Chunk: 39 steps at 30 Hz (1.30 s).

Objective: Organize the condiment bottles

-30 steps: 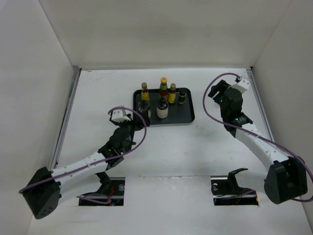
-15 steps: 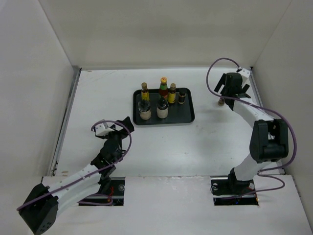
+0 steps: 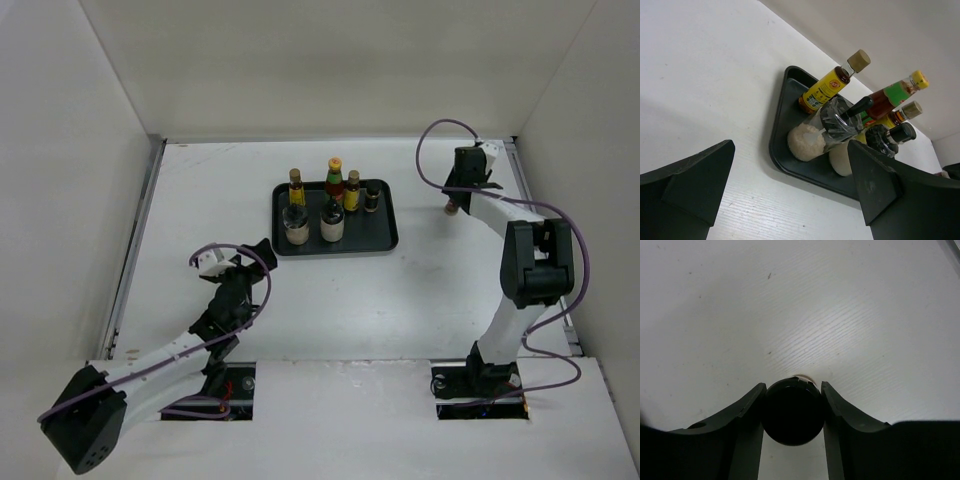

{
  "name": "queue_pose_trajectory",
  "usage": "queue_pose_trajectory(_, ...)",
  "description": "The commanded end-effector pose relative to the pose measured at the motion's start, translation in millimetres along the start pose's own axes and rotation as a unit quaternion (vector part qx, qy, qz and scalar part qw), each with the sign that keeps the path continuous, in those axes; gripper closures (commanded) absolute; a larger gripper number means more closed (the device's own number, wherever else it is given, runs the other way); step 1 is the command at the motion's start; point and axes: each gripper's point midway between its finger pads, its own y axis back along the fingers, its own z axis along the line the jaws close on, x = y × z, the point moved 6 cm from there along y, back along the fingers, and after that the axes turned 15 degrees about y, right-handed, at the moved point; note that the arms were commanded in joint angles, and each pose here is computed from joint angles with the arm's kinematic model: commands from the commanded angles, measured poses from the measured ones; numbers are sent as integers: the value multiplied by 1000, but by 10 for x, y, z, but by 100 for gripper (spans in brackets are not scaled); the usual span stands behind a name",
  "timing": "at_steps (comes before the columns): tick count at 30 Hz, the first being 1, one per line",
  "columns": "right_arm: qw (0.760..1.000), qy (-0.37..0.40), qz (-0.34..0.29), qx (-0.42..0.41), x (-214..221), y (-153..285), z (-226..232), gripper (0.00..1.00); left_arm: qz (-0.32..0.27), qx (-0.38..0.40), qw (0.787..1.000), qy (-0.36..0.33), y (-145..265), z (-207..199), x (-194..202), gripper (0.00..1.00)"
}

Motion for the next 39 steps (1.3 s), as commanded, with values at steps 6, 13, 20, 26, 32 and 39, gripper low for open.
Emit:
queue_pose_trajectory(6, 995, -7, -96, 11, -367, 551, 22, 65, -4, 14, 1000, 22, -35, -80, -9, 0)
queue_pose_trajectory(13, 984, 14, -134, -117, -208, 1292, 754, 65, -19, 3, 1000, 20, -68, -36, -71, 0)
queue_pose_trajectory(20, 968, 50, -128, -209, 79, 1523, 1578, 64, -16, -4, 1000, 12, -96, -7, -51, 0)
queue_pose_trajectory(26, 965, 79, -109, -225, 338, 1484, 1890, 62, -13, -11, 1000, 5, -114, 20, -24, 0)
queue_pose_trajectory(32, 966, 93, -94, -222, 539, 1455, 1960, 39, -11, -17, 1000, -2, -145, 17, -6, 0)
queue_pose_trajectory(39, 959, 58, -147, -235, 178, 1814, 1723, 0, -4, -25, 1000, -14, -175, 19, 1, 0)
